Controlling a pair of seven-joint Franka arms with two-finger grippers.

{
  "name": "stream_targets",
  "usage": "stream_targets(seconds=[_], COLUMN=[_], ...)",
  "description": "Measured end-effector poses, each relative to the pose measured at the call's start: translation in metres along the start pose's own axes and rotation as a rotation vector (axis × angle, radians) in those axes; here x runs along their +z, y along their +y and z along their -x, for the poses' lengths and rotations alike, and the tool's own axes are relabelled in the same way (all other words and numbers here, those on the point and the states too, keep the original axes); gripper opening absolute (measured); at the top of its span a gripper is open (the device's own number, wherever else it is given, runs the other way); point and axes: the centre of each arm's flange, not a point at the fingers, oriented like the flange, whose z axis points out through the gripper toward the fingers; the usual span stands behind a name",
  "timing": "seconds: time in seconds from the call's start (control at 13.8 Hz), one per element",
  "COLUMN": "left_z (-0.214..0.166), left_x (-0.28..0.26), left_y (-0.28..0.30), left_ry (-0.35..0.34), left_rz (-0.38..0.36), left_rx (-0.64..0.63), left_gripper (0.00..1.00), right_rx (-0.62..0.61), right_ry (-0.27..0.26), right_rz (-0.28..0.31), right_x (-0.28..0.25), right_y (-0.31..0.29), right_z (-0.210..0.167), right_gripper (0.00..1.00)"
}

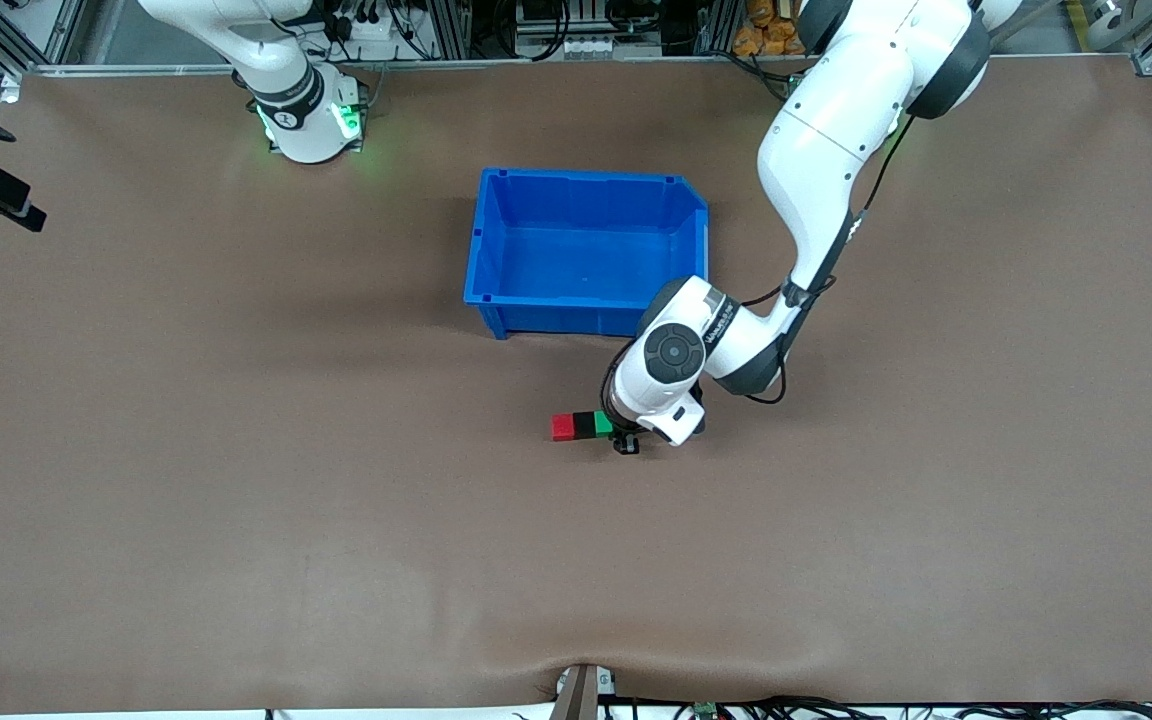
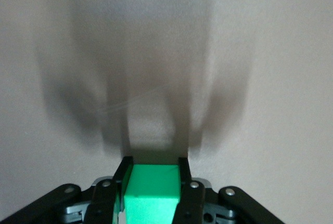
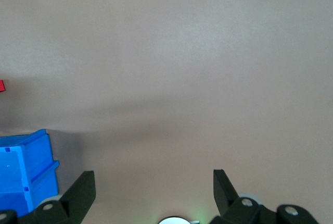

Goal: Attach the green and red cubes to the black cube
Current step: 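Press the green cube against the black cube with the left gripper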

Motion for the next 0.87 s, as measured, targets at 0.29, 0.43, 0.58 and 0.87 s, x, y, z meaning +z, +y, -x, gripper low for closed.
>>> stream_targets(seconds=[0.29,0.43,0.58,0.87], left_z=[0.0023,0.0023,0.0012,-0.0014], left_x=[0.0001,-0.0007,-0.0015,-0.0041], left_y=[-0.0015,-0.0005,0.0011,0.0056], left_ry=[-0.002,-0.004,-0.004,-0.007], left_rz=[0.002,0.006,0.010,0.018], left_rx=[0.038,0.070,0.086,0.083], left_gripper=[0.40,0.40,0.40,0.40], right_rx=[0.001,0.002,0.003,0.003], right_ry=[0.000,-0.001,-0.003,-0.004], right_rz=[0.000,0.000,0.000,0.000], right_x=[0.0000,0.0001,0.0003,0.0004], right_y=[0.0006,0.0010,0.0014,0.0017], right_z=[0.0000,0.0001,0.0003,0.0003], right_gripper=[1.00,1.00,1.00,1.00])
